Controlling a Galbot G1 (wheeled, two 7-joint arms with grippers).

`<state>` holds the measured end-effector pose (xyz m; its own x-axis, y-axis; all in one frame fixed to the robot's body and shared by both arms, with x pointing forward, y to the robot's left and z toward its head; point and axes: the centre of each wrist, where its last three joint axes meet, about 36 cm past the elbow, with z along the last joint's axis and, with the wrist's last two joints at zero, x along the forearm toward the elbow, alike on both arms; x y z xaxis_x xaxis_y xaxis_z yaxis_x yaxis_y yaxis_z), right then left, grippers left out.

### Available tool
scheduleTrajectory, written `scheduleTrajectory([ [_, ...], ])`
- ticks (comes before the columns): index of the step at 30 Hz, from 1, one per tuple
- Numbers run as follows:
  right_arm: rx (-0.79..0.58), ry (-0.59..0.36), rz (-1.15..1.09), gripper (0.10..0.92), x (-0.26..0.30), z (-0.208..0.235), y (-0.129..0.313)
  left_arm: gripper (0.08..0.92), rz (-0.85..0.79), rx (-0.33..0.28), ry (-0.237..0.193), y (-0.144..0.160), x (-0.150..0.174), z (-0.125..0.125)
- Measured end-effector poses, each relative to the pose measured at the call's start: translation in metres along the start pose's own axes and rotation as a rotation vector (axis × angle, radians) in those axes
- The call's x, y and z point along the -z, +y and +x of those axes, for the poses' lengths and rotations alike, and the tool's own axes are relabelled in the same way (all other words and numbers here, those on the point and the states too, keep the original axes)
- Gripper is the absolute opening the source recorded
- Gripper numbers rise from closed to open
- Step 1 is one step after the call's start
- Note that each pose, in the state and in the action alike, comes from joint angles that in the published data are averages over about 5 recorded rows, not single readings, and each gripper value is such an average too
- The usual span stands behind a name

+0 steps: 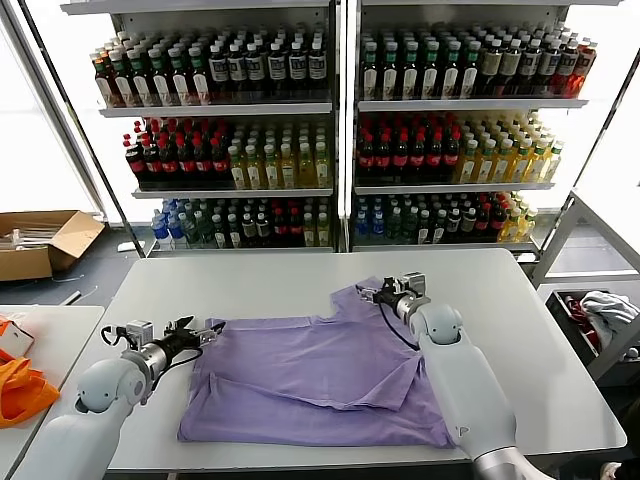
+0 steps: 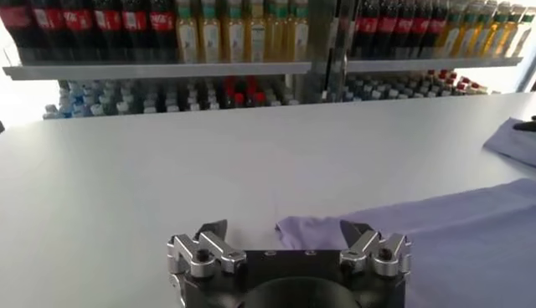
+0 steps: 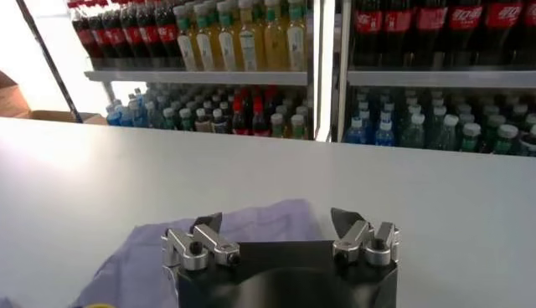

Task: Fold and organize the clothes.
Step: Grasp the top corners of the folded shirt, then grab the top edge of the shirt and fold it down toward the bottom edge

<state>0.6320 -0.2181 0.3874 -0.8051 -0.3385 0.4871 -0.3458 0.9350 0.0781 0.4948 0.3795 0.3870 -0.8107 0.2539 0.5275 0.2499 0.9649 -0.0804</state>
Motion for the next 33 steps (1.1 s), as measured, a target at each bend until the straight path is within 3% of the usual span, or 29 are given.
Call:
scheduleTrajectory([
  [6, 0.004, 0.012, 0.001, 0.563, -0.002, -0.006, -0.001, 0.790, -0.004, -0.014, 0.014, -0.003, -0.002, -0.009],
  [21, 0.025, 0.011, -0.049, 0.140, -0.007, -0.005, 0.000, 0.364, -0.025, -0.054, 0.037, -0.009, -0.011, -0.010],
  [29, 0.072, -0.051, -0.125, 0.106, 0.001, 0.012, 0.003, 0.138, -0.035, -0.061, 0.037, -0.008, -0.012, -0.003],
  [33, 0.098, -0.090, -0.157, 0.106, 0.008, 0.024, 0.005, 0.092, -0.039, -0.058, 0.034, -0.008, -0.011, 0.001],
])
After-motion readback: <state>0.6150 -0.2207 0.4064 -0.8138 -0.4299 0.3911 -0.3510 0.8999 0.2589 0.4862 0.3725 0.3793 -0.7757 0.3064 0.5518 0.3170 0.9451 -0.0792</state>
